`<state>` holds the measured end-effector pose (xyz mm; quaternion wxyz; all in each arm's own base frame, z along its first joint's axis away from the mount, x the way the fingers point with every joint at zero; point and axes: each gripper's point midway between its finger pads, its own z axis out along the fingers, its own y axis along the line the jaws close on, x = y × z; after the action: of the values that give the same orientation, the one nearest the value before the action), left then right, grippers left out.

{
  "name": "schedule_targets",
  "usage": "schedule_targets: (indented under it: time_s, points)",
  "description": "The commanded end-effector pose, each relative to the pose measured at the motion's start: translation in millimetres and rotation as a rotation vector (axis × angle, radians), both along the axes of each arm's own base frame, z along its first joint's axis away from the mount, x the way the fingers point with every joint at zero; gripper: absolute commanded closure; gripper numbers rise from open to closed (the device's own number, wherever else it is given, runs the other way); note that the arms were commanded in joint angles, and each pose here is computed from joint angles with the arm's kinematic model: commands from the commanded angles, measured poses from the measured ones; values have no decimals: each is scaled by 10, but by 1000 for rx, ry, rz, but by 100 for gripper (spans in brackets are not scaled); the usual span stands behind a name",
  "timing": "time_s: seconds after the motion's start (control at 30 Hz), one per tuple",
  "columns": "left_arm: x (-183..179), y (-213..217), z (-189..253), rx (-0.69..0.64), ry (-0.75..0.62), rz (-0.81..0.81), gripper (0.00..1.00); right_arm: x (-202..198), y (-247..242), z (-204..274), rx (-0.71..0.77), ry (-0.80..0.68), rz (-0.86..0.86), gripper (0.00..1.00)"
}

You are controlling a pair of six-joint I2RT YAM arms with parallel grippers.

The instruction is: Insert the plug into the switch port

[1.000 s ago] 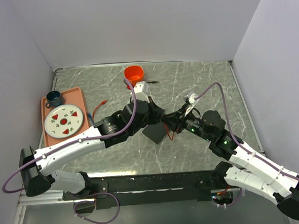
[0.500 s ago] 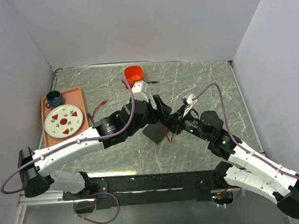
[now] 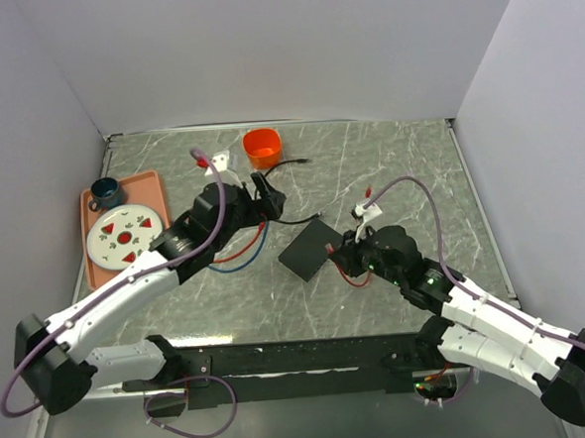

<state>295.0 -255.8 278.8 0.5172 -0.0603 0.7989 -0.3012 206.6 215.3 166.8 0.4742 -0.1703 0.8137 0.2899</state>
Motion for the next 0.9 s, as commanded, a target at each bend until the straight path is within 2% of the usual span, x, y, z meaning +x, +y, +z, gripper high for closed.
schedule_targets:
  time_s: [0.0, 0.23, 0.27, 0.4, 0.63, 0.87]
  points:
    - [73, -159, -444, 72, 45, -120, 3, -12, -225, -461, -105, 143, -127, 100]
    - [243, -562, -998, 128, 85, -305, 3, -123, -149, -882, -133, 266, -93, 100]
    - [279, -605, -1183, 152, 117, -314, 3, -140, -137, -925, -129, 279, -90, 100]
    - [367, -760, -1420, 146, 140, -374, 3, -270, -42, -1100, -88, 338, -48, 100]
    - [374, -838, -1928, 160, 228, -413, 2, -249, 50, -1262, -126, 352, -49, 100]
    - [292, -896, -2153, 155, 258, -471, 1, -117, 219, -1316, -142, 329, -55, 100]
